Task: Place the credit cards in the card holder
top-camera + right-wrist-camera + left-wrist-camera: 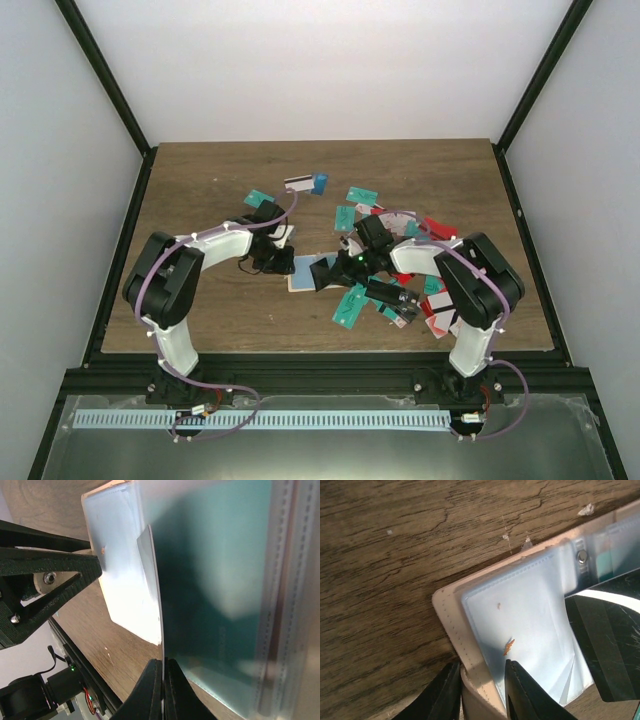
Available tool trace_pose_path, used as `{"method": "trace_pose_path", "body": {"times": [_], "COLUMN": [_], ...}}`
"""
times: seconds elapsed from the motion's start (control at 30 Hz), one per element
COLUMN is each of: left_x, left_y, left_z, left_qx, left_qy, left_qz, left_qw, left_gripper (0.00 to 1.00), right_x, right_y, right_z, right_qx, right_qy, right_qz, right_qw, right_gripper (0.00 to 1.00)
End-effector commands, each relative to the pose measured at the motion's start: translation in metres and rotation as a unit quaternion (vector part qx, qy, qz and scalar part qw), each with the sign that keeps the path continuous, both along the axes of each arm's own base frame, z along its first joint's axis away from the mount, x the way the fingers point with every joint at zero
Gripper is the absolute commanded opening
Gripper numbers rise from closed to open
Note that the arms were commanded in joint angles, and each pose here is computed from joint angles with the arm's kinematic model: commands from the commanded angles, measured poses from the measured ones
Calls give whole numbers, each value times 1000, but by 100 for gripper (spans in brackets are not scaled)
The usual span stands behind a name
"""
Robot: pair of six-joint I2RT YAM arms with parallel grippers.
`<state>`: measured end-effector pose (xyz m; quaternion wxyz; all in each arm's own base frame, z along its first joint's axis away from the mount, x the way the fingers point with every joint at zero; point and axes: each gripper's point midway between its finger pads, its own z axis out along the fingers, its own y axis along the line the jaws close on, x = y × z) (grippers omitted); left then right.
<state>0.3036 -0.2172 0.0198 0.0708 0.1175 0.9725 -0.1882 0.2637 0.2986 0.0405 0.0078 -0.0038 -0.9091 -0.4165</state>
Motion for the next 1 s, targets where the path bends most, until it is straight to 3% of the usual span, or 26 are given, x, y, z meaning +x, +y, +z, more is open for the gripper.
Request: {"method": "trace_pose_path", "body": {"times": [0.0,0.6,0.77,0.97], "left_x": [-4,-7,-7,-9], "left_y": [-4,0,0,1], "left_z": [-9,-19,-18,-18], "left_qx": [-1,14,16,15], "left_qy": [13,25,26,31], "left_qz": [-14,-21,-19,-18], "left_qw": [1000,999,999,999], "left_gripper": [26,21,20,20], "right_x": [8,26,30,15], "right_y": [12,30,28,28], "right_z": [4,13,-1,-5], "right_qx": [18,59,41,78], "right_qy": [-16,-66,-35,-4], "right_qz": [12,53,30,15], "right_qw": [1000,995,998,997], "right_gripper": [1,1,1,1]}}
